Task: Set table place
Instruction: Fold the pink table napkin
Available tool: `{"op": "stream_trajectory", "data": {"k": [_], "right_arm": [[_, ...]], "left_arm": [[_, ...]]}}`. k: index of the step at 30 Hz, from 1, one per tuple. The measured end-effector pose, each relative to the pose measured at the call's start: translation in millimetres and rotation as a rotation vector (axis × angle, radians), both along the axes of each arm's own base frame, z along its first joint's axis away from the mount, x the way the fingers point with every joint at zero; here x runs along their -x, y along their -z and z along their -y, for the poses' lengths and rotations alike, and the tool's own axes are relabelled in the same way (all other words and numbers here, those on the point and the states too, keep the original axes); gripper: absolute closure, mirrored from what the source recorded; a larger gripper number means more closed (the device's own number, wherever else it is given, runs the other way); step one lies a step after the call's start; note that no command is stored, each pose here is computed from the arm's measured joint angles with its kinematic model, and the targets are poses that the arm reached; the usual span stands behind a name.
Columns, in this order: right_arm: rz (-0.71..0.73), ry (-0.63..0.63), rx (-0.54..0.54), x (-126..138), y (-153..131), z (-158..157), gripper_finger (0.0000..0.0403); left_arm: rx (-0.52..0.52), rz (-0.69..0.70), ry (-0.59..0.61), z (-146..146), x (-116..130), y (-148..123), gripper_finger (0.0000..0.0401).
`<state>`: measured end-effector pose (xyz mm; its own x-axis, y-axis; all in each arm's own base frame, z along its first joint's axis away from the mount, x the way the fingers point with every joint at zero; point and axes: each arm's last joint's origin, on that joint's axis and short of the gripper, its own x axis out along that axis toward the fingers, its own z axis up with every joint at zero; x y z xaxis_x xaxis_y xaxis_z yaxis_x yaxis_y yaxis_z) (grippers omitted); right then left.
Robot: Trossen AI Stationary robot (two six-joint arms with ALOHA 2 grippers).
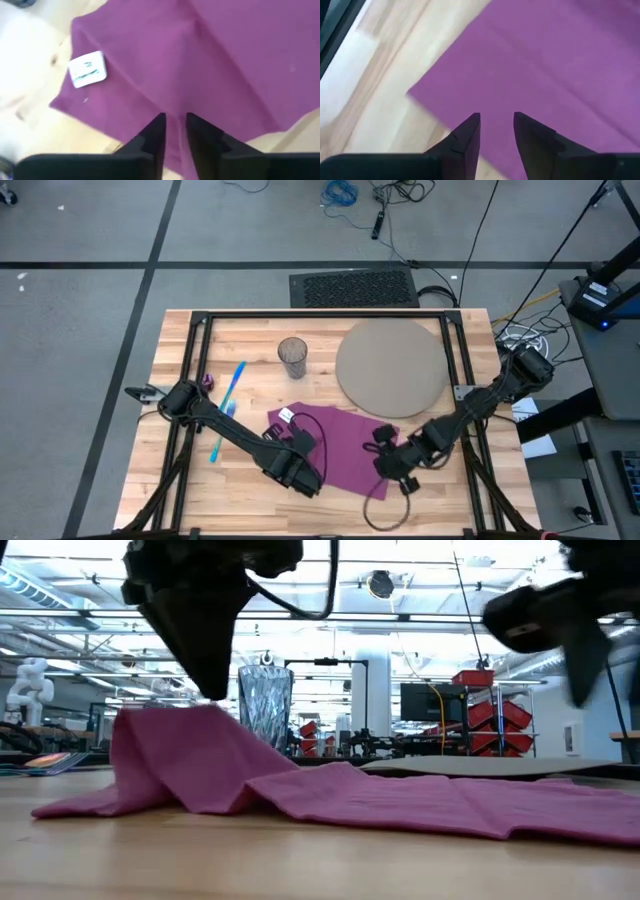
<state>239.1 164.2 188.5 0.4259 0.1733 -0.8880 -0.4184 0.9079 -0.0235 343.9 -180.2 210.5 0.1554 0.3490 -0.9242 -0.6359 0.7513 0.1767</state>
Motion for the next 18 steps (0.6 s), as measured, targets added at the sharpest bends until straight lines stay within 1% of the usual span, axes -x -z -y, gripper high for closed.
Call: {"op": "stream_trajectory", "data": {"k": [3,5,7,9,11,14,18], "right_arm": [[-0.014,-0.047,0.039,11,1,-10,0.0292],[-0.015,-0.066,0.075,18,3,-15,0.0291],[-0.012,-0.078,0.107,24,7,-17,0.0291],[-0.023,-0.096,0.126,30,15,-17,0.0291],[-0.017,-0.098,0.121,34,23,-16,0.0291],[0.002,-0.080,0.121,37,35,-12,0.0291],[0.069,-0.080,0.076,34,40,-12,0.0291]], "left_arm": [[-0.041,-0.063,-0.007,-3,7,-1,0.0303],[-0.062,-0.100,-0.008,-5,10,-1,0.0292],[-0.064,-0.099,-0.008,-6,10,-1,0.0288],[-0.047,-0.065,-0.004,-2,8,-1,0.0287],[-0.029,-0.070,0.002,1,8,1,0.0287],[0.003,-0.142,-0.002,3,11,9,0.0287],[0.010,-0.227,-0.065,-3,22,27,0.0287]]}}
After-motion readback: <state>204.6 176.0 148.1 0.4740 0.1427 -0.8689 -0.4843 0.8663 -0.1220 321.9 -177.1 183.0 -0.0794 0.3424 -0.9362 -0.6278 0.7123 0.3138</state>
